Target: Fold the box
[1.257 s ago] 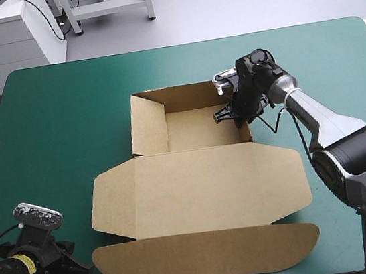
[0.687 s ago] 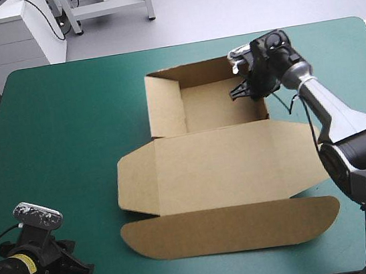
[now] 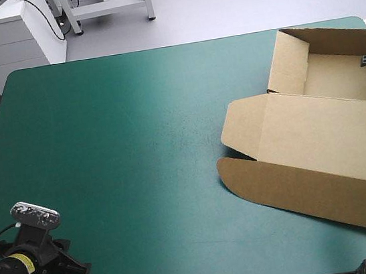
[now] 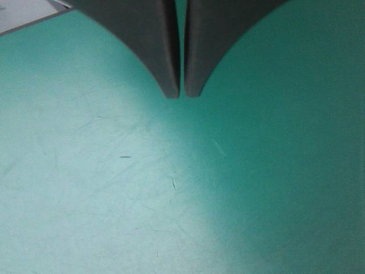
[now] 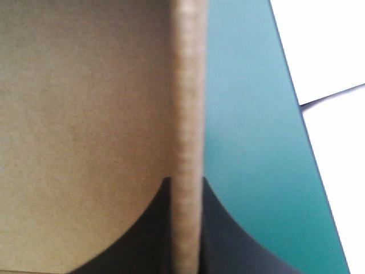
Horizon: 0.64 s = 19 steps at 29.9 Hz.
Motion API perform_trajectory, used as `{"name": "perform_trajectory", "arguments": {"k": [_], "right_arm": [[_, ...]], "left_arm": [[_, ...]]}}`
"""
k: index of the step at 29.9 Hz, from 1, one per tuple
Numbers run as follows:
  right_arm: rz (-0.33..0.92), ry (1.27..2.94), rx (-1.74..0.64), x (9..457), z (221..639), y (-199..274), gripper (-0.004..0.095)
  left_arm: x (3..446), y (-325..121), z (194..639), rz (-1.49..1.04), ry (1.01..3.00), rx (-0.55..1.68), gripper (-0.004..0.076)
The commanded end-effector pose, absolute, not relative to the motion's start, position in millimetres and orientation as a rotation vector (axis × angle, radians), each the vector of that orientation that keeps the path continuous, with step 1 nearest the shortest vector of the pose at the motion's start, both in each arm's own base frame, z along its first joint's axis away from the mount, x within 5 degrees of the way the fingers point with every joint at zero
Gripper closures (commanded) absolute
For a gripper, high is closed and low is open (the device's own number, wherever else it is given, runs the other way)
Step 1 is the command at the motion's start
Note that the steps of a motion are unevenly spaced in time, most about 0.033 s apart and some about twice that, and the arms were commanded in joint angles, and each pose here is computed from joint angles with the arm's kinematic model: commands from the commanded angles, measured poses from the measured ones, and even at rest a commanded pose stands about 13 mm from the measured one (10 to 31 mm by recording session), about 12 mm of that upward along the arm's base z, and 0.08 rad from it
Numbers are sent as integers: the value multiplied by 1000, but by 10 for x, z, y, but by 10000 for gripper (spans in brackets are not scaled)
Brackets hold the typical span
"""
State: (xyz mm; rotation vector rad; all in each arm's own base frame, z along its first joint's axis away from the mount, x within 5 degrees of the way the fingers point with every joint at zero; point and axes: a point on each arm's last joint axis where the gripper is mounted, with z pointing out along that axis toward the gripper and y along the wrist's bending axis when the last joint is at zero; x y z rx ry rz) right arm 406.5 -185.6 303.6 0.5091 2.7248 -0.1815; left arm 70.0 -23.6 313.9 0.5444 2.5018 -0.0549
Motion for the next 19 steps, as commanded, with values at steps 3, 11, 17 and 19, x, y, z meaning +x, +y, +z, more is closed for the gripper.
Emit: {"name": "perform_trajectory", "arguments": {"k": [3,11,17,19], "right_arm": [[-202,2588,544,3904,3388,-2037,928],[-259,2571,592,3812,3395,-2227,744],[-252,2558,618,3781,3397,-2288,162],[-250,2546,630,3787,3401,-2291,44]], "left_arm": [[746,-248,3236,-61,2428,523,719],[752,-257,3243,-72,2416,520,719],[752,-258,3243,-74,2416,520,719],[752,-258,3243,-74,2416,520,719]]}}
